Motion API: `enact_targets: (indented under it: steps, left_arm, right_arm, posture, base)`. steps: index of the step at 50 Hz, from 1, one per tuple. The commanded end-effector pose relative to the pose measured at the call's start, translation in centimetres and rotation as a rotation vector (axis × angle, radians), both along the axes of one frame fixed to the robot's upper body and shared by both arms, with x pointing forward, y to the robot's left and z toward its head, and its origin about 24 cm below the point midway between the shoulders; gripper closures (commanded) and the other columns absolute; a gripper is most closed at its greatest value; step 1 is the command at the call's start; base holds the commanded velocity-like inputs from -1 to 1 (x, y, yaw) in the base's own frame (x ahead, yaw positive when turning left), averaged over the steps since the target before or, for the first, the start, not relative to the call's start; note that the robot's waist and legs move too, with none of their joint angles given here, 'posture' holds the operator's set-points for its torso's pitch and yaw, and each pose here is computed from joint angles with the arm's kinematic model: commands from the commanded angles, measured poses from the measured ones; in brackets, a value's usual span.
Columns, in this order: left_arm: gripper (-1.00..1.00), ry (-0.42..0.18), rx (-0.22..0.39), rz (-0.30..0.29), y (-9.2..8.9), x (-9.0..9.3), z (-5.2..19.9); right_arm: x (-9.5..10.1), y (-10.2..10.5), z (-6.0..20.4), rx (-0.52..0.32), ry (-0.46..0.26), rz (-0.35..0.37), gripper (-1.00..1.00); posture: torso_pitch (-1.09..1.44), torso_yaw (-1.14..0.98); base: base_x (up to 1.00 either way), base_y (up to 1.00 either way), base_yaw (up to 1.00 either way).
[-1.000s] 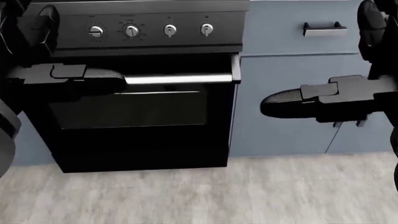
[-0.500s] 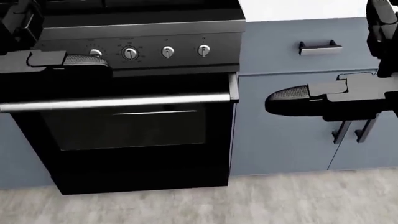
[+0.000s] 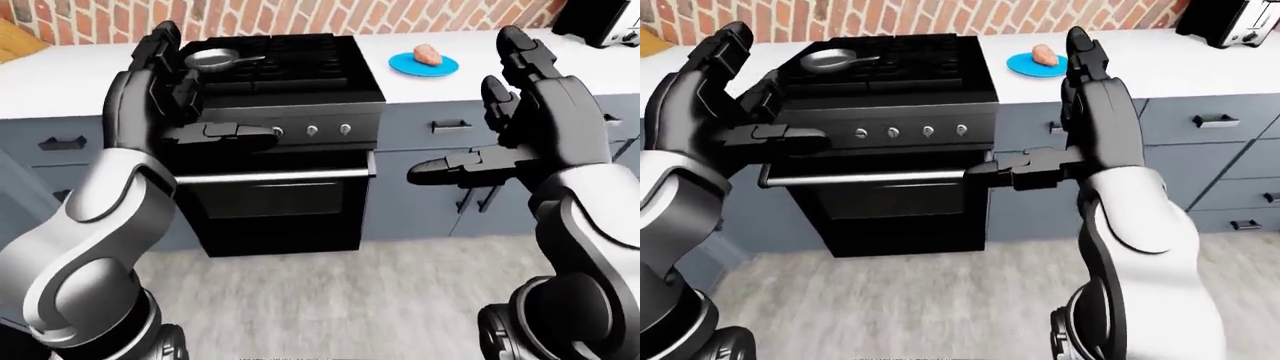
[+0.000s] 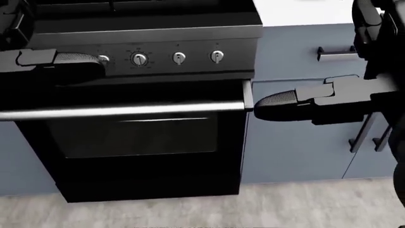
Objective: Pick the sweet potato from the plate and place it in the pan.
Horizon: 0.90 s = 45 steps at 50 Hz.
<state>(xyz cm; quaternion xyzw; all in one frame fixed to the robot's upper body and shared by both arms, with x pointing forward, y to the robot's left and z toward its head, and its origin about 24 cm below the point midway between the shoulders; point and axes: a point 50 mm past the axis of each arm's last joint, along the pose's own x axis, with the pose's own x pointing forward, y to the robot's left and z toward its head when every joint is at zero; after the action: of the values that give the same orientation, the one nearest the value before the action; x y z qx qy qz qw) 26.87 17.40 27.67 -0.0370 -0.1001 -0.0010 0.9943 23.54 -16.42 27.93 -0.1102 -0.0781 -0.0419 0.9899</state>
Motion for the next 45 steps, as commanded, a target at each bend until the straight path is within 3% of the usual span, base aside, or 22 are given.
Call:
enact_targets:
  steps: [1, 45]
  left_arm:
    - [-1.0, -0.084, 0.001, -0.02, -0.43, -0.54, 1.46]
    - [-1.0, -0.087, 0.002, -0.018, -0.38, -0.6, 1.47]
  right_arm:
    - [-0.33, -0.17, 1.25, -0.002, -0.075, -0.022, -1.0]
    - [-0.14, -0.15, 0.85, -0.003, -0.065, -0.017, -1.0]
  posture:
    - [0.0, 0.0]
    - [0.0, 0.0]
  base:
    - [0.12, 0.0, 0.0]
    - [0.15, 0.0, 0.0]
